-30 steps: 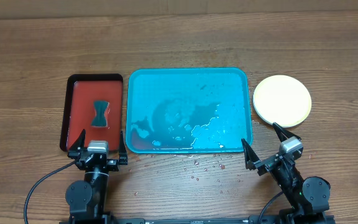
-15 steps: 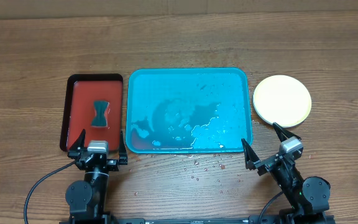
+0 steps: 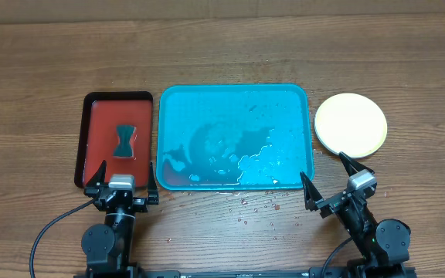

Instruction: Clean dirty plates on tray and stack at the side

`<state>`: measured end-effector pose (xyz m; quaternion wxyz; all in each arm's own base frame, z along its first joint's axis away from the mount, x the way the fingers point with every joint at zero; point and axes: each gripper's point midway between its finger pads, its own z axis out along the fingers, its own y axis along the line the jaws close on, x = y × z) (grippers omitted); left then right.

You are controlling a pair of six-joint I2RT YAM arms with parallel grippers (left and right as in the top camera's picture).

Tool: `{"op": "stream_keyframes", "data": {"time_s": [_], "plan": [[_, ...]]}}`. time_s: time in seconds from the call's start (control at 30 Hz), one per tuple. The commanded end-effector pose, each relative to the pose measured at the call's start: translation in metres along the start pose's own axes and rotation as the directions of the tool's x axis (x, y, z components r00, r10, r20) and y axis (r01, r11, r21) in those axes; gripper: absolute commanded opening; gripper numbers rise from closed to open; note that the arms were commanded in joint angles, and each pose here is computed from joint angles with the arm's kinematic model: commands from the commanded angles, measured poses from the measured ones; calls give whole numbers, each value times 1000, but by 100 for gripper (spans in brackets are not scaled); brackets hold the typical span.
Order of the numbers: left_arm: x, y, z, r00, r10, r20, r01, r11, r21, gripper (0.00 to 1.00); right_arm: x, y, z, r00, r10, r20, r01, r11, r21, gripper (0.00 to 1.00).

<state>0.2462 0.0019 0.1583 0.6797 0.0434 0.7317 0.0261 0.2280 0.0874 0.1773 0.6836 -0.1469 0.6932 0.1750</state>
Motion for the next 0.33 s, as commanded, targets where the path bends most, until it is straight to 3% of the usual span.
{"op": "stream_keyframes", "data": {"time_s": [0.0,0.3], "plan": [[1,-2,0,1000,-10,5,10,1000,8,100,1,-1,0,1000,1,7,-1,1000,2,100],[1,-2,0,1000,-11,5,11,1000,8,100,1,-1,0,1000,1,7,-1,1000,2,100]]}}
